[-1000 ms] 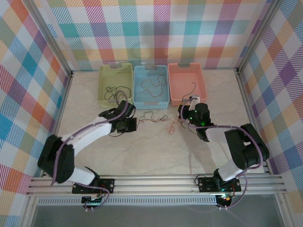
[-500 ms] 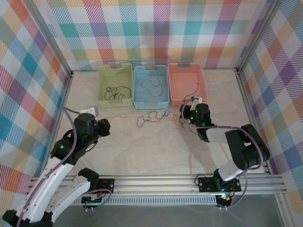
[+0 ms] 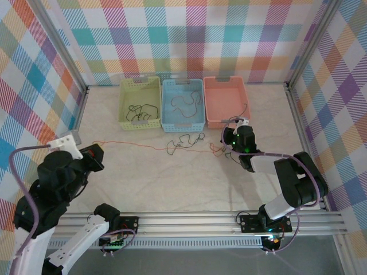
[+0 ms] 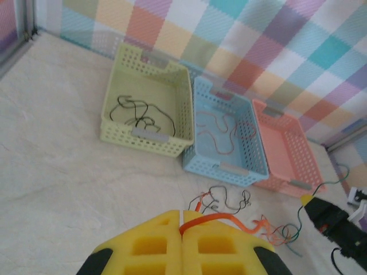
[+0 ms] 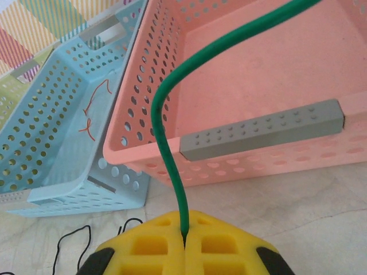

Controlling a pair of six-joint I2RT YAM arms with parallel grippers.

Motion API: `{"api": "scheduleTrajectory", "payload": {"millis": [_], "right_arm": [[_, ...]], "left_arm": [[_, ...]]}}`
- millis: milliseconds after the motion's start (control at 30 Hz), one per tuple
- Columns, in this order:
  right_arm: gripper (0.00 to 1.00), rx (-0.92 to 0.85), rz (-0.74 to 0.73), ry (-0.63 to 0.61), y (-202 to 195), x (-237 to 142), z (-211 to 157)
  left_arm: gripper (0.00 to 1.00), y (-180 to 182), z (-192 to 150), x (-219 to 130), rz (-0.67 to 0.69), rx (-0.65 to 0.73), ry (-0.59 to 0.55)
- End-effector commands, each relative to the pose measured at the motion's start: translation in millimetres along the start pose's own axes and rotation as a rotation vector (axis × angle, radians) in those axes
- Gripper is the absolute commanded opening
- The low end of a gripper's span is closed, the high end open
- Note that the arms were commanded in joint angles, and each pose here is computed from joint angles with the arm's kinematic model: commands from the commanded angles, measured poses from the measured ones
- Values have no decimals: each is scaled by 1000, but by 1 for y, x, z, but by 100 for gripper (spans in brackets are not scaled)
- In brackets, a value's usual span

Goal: Untangle the cables

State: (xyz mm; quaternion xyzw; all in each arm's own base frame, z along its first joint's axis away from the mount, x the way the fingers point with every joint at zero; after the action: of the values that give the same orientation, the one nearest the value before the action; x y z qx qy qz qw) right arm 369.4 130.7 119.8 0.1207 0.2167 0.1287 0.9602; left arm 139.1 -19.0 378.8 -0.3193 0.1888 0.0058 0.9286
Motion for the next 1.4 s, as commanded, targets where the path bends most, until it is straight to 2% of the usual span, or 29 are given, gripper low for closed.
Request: {"api": "scheduleTrajectory", "payload": {"millis": [0,133,367,667,800,967,1167,1367], "right_arm": [[0,23,-33,-17,-6,-3,5],[0,22,-43,-16,-8,-3,5],[0,25,-65,-12,-11,-3,5],[0,36,-138,-30,-21,-9,7],[0,39,-163,-1,-25,-9,1],[0,44,-203,-8,-31,-12,2],[0,40,-180,-7,-28,-10,2],[0,39,-161,0,-25,-8,1]], "left_arm": [[0,11,12,-21,53,48,-44],[0,8,24,-36,45,61,-81],[0,2,63,-77,46,106,-211],[0,-4,75,-86,28,122,-237],[0,-10,74,-74,28,143,-213],[0,-17,84,-64,56,184,-248],[0,-44,69,-24,37,243,-92],[0,-85,73,8,-14,251,-10]]}}
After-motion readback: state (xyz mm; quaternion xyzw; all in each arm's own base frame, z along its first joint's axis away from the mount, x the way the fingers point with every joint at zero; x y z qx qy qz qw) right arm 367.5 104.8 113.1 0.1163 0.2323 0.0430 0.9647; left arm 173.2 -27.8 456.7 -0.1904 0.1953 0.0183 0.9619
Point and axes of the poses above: each hand's point on the last joint's axis, 136 mm out from that joint toward the fingers, its own x axis out along the fingers, its own y axis along the line the jaws close on, z = x × y, the point moved 3 cm from there along -x, back along the fingers, and after that the axes turned 12 degrees about -x, right-handed, at the moved point
